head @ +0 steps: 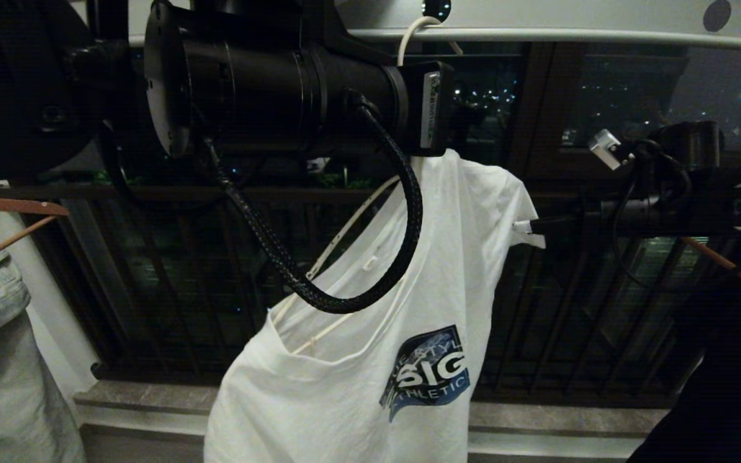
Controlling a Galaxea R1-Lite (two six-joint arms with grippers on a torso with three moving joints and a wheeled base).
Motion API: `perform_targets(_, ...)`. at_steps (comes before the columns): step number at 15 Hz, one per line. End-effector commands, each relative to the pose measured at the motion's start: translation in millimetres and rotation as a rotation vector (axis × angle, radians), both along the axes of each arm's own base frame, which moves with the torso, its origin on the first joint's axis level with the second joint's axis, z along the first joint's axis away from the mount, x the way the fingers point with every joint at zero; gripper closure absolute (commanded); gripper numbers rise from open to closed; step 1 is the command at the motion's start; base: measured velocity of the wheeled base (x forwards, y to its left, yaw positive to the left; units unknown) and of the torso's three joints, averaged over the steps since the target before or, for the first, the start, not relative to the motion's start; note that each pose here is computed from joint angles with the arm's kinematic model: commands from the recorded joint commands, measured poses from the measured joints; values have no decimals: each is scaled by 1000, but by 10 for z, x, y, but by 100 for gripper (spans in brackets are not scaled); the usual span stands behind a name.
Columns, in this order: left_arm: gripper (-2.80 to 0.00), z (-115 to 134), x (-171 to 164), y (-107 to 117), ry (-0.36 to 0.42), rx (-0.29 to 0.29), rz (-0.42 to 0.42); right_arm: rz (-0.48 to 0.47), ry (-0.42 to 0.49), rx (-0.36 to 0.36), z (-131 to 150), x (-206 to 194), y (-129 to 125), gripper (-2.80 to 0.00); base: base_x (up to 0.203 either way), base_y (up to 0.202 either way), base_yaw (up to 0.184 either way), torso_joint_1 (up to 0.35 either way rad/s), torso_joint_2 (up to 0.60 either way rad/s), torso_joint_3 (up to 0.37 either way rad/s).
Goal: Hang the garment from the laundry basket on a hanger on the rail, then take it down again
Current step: Hang the clothes rack on the clothesline
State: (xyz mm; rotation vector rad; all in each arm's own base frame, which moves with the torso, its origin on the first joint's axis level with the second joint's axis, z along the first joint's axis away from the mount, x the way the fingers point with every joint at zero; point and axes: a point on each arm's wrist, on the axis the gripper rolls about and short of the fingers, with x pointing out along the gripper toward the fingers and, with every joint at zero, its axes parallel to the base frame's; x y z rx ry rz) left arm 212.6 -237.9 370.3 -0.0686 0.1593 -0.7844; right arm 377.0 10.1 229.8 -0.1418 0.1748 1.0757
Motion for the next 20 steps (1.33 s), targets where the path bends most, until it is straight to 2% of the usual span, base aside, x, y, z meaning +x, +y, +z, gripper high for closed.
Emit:
perform_targets(1,0,11,-10,12,-1,-3,1,21,4,2,-26,28,62,0,0,0,0,0,0,0)
perform_targets(5,0,-1,12,16,2,-1,8,12,9,11,33,-29,31,0,0,0,0,0,0,0)
perform_targets(9,0,-4,34,36,4,1,18,-42,12,16,72,-73,-153,0,0,0,0,0,0,0)
perform_targets(15,0,0,43,34,2,-1,19,-107,105,40,-208,3,-383,0,0,0,0,0,0,0)
perform_targets(20,0,-5,46,31,5,2,18,-203,186,43,-188,-83,-456,0,0,0,0,0,0,0)
